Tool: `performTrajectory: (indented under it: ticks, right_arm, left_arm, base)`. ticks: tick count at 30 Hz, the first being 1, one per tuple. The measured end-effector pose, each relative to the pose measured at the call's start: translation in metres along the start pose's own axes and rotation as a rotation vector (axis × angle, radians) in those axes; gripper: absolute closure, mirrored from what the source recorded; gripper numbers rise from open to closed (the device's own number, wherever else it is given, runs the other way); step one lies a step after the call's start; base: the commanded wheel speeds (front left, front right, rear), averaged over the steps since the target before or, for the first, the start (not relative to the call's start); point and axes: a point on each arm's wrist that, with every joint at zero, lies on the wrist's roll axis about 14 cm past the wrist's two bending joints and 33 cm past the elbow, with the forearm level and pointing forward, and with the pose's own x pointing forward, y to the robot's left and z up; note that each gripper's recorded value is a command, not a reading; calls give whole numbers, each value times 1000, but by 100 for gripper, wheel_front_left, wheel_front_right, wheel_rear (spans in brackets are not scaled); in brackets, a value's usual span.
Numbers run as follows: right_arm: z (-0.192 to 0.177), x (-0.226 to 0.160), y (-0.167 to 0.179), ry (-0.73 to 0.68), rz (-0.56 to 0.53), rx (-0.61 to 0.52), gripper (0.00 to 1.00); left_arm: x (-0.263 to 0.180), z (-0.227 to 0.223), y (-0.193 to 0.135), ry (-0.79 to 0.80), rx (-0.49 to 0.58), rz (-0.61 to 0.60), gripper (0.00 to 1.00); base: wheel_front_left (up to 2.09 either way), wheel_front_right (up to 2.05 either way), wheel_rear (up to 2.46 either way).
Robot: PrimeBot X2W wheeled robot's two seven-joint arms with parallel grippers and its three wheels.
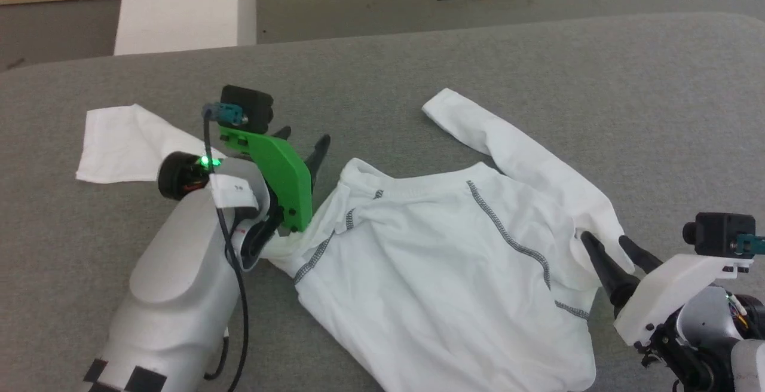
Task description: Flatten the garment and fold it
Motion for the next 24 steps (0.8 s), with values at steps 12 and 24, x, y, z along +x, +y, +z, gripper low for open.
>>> performTrajectory:
  ticks: [12,24]
  right_arm:
    - [1,5,30,8,85,-32,0]
    - [0,0,8,1,23,-5,0]
  left_arm:
    - [-65,-66,-23,355,51,-25,0]
    - [-57,-100,-19,429,-4,-19,100]
  base:
    - [0,0,0]
    - [0,0,0]
